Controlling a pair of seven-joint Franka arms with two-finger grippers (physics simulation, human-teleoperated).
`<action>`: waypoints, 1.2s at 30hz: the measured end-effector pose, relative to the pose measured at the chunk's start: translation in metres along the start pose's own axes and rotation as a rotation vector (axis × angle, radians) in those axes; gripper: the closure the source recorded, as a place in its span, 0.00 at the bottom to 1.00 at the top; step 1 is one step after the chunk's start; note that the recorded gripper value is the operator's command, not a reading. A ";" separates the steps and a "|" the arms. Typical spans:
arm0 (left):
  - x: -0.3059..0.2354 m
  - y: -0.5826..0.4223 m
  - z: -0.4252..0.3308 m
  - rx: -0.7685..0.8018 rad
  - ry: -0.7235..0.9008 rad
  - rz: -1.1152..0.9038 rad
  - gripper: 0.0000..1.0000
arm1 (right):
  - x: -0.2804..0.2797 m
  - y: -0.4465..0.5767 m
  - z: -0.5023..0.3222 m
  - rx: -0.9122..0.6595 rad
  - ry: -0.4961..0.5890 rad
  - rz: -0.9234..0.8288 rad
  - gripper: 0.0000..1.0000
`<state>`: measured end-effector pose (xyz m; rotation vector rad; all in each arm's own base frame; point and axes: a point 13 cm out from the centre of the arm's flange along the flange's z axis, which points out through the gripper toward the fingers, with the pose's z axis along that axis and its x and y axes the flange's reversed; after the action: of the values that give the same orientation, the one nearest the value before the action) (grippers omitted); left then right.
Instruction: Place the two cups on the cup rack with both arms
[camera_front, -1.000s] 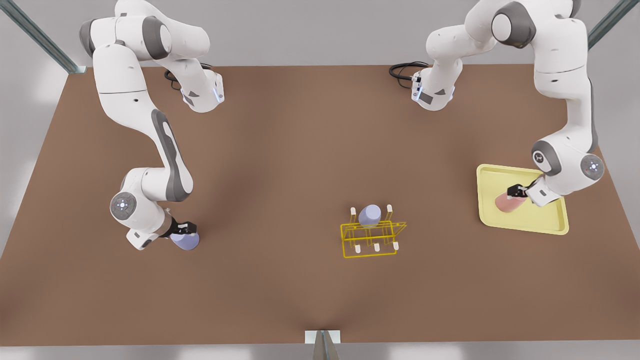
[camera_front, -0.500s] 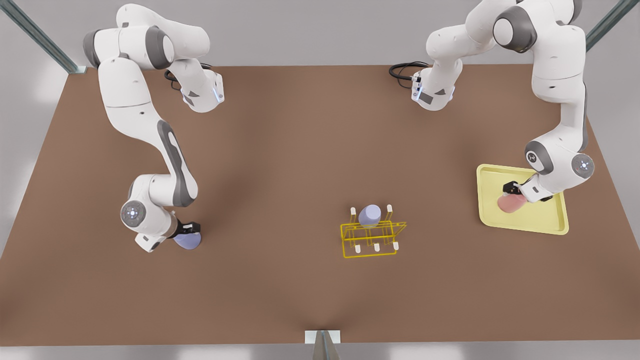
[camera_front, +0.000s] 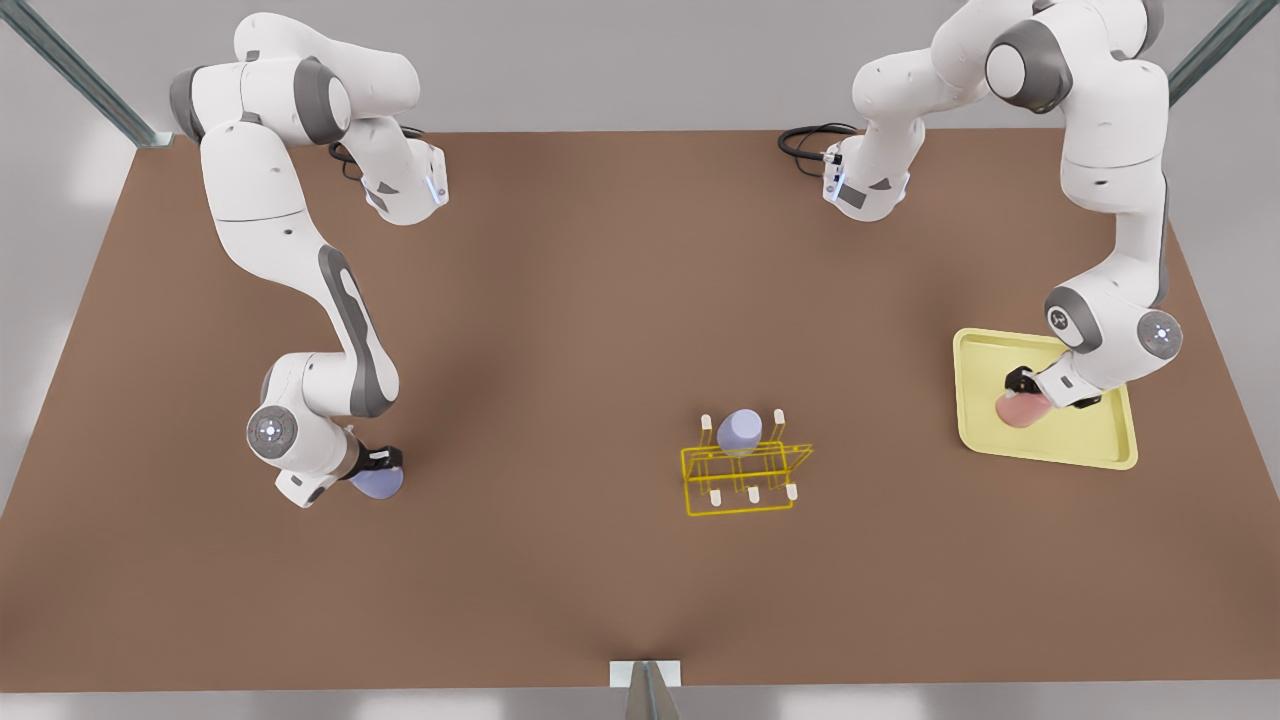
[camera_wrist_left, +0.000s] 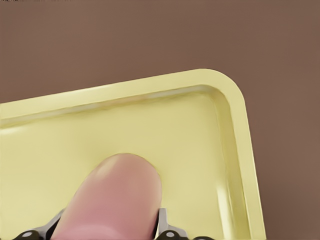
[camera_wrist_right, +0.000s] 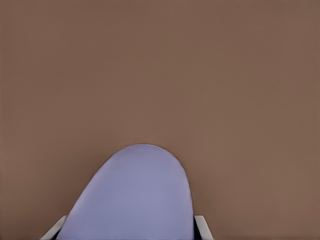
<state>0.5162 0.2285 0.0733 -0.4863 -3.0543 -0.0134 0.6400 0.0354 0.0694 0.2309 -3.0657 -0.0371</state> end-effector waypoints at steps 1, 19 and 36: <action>-0.001 0.001 -0.001 -0.002 -0.002 0.002 0.19 | 0.000 0.000 0.000 -0.001 0.000 -0.001 0.16; -0.182 -0.064 -0.151 -0.024 -0.129 0.169 0.19 | -0.048 0.097 -0.052 -0.061 -0.115 -0.133 0.16; -0.364 -0.283 -0.199 0.169 -0.236 -0.027 0.19 | -0.118 0.346 -0.119 -0.266 -0.289 -0.144 0.16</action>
<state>0.7832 -0.1568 0.2535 -0.4664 -3.2505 0.3214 0.7125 0.3933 0.1905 0.4658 -3.2695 -0.5259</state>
